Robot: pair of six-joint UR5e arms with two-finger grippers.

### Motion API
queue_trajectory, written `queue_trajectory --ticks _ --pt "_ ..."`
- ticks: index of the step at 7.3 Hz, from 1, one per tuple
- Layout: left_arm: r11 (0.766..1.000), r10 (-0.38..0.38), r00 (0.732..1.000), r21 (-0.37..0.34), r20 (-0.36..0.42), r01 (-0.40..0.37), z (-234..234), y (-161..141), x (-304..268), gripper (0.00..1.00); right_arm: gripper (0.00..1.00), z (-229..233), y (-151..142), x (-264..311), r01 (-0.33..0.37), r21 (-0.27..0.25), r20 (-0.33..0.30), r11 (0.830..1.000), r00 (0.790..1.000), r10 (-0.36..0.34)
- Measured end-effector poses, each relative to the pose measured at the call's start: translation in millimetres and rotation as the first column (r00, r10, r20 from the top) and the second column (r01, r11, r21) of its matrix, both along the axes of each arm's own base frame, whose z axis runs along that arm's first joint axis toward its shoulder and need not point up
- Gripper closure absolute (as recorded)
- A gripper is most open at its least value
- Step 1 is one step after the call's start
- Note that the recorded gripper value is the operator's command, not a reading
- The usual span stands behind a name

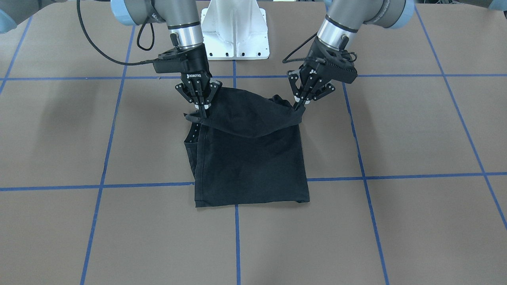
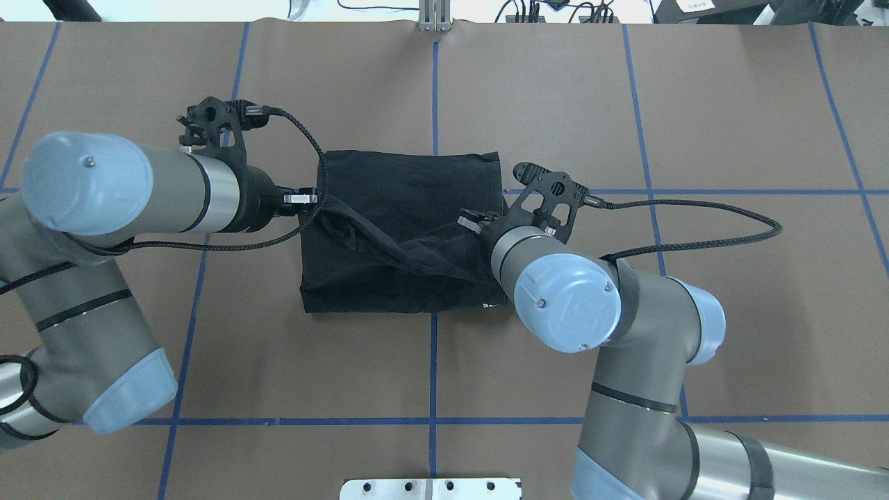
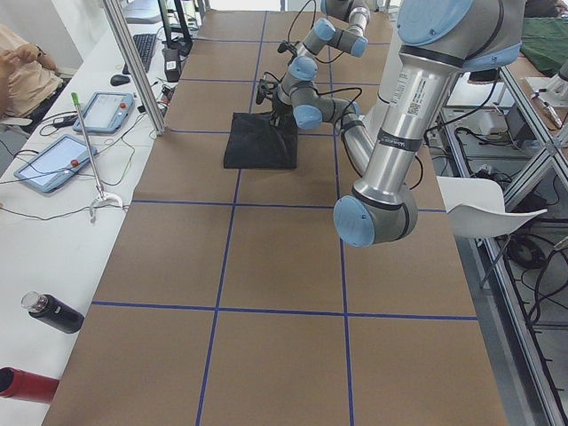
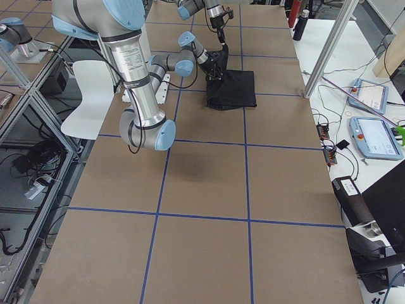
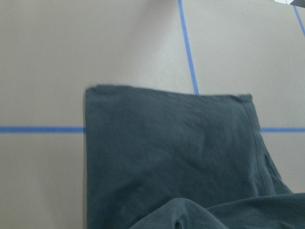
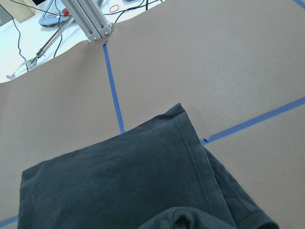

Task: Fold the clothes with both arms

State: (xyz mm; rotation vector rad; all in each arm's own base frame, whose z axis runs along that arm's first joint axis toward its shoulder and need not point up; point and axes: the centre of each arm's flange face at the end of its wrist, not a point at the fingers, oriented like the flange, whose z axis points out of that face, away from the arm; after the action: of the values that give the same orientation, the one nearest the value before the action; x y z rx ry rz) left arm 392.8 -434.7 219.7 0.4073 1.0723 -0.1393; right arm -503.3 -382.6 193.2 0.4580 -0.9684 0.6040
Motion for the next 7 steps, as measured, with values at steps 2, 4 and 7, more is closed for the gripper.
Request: queue_trajectory --ticks 2,4,7 --pt "1.000 -0.028 0.997 0.005 0.074 0.028 14 -53 21 1.00 1.00 3 -44 -21 -0.031 -0.011 -0.061 0.999 0.998 0.030" --pt "0.999 -0.039 0.990 0.008 0.133 0.038 26 -98 43 1.00 1.00 9 -81 -39 -0.048 -0.024 -0.121 0.999 0.992 0.044" --pt "0.998 -0.057 0.980 0.029 0.190 0.053 58 -142 75 1.00 1.00 18 -114 -59 -0.053 -0.039 -0.189 0.998 0.981 0.045"
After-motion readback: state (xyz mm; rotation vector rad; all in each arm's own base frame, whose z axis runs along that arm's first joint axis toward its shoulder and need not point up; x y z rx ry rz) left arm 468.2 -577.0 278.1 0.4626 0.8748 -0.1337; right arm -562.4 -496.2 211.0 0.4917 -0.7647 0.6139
